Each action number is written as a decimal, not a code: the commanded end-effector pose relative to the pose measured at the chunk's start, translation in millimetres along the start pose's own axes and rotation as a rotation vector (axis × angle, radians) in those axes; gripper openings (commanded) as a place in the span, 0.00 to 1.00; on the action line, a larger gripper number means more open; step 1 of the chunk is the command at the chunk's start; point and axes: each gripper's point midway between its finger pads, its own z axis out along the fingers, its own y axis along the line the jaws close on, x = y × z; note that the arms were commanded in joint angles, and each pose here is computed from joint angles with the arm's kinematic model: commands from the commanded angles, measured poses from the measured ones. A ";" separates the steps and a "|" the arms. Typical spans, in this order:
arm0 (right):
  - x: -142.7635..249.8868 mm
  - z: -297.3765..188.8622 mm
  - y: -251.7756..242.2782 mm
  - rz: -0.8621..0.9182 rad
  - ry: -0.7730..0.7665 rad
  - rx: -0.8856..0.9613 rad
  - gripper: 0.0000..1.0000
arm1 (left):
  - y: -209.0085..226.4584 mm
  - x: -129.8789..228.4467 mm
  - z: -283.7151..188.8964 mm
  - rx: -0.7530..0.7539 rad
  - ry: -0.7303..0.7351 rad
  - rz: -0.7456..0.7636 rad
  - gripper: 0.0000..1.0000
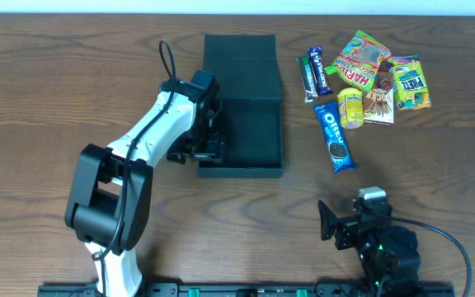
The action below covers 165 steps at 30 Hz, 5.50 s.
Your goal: Pack container
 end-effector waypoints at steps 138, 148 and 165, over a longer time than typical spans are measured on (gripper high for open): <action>-152.3 332.2 -172.2 0.650 0.313 0.041 0.29 | -34.9 -104.8 -169.6 -0.012 -0.720 0.344 0.96; -173.1 322.9 -172.8 0.650 0.323 0.009 0.01 | -34.8 -104.9 -169.8 -0.012 -0.720 0.344 0.95; -318.8 198.8 -80.8 0.350 0.319 -0.192 0.01 | 21.7 -110.7 -202.5 -0.032 -0.790 0.195 0.95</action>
